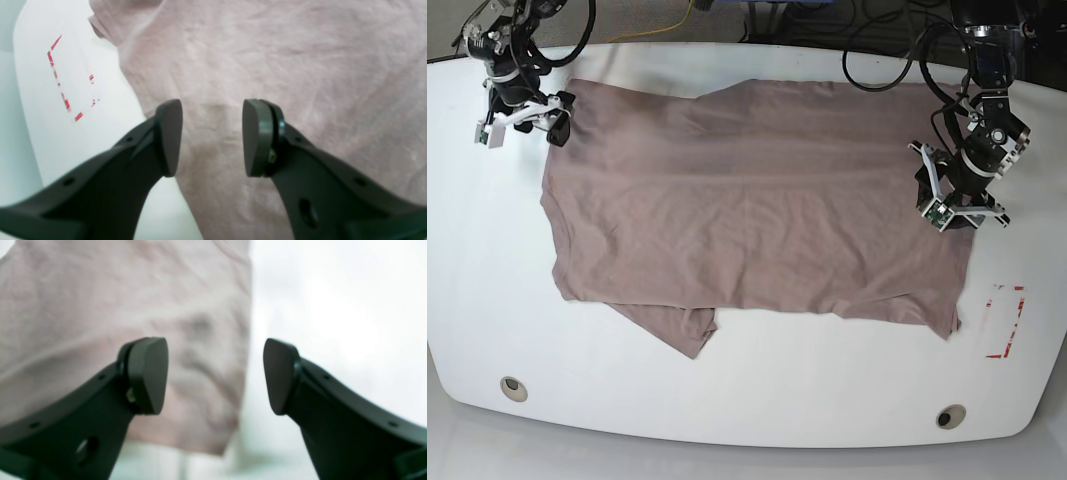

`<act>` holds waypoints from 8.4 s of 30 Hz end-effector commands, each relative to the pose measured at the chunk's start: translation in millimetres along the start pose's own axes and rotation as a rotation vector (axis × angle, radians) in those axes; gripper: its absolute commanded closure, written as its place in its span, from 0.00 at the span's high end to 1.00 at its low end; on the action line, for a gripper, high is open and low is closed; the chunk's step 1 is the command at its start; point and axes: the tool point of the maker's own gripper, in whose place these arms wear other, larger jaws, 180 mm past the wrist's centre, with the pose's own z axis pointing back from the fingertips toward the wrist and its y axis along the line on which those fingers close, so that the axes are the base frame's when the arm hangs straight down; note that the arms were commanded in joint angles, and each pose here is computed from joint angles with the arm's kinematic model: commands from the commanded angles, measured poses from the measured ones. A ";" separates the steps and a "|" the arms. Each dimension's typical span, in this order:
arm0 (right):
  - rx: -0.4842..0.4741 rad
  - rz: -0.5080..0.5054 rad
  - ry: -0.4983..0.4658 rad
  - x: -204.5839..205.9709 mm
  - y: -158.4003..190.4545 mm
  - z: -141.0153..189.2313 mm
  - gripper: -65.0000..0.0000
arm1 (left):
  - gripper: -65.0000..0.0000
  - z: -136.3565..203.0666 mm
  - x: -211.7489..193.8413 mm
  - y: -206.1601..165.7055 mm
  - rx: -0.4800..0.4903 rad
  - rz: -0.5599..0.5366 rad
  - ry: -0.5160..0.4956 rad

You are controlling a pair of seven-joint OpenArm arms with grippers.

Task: Layout the t-shirt on the table in an organized manner, then fold the t-shirt properly
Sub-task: 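Drag the pinched fabric with both grippers apart to smooth the t-shirt, then release the fabric with the right gripper and move it onto the shirt, then pinch the t-shirt fabric with the right gripper and drag it outward, then release the fabric and reposition the right gripper over the shirt edge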

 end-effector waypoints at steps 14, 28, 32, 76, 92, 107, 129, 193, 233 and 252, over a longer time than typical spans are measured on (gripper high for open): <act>-0.027 -0.027 0.019 -18.8 -18.4 25.4 0.66 | 0.42 -3.1 19.0 -9.8 -0.027 -0.032 -0.052; 0.025 -0.066 0.089 -44.1 -3.7 12.4 0.66 | 0.42 -6.5 17.7 -21.1 -0.059 -0.041 -0.047; 0.045 -0.074 0.112 -51.6 1.4 7.4 0.66 | 0.42 -6.4 17.2 -21.6 -0.060 -0.041 -0.046; 0.114 -0.061 0.131 -52.8 24.1 -7.6 0.00 | 0.42 -7.5 12.3 -21.7 -0.061 -0.038 -0.033; 0.133 0.006 0.168 -37.7 39.9 -1.7 0.00 | 0.42 -9.8 4.6 -22.4 -0.068 -0.033 -0.013; 0.249 -0.021 0.016 21.9 65.6 -12.9 0.00 | 0.42 -9.5 3.6 -20.8 -0.064 -0.035 -0.010; 0.334 -0.161 0.012 57.0 67.2 -71.5 0.00 | 0.42 -7.4 -4.3 -19.0 -0.064 -0.050 0.013; 0.403 0.266 0.083 98.6 112.0 -81.3 0.85 | 0.42 25.7 -41.9 -38.8 -0.111 -0.080 0.085; 0.431 0.128 0.137 58.3 112.1 -103.0 0.40 | 0.42 23.5 -37.8 -48.9 -0.138 -0.091 0.074; 0.432 0.130 0.139 57.7 112.9 -103.2 0.00 | 0.42 23.4 -38.4 -48.9 -0.138 -0.092 0.076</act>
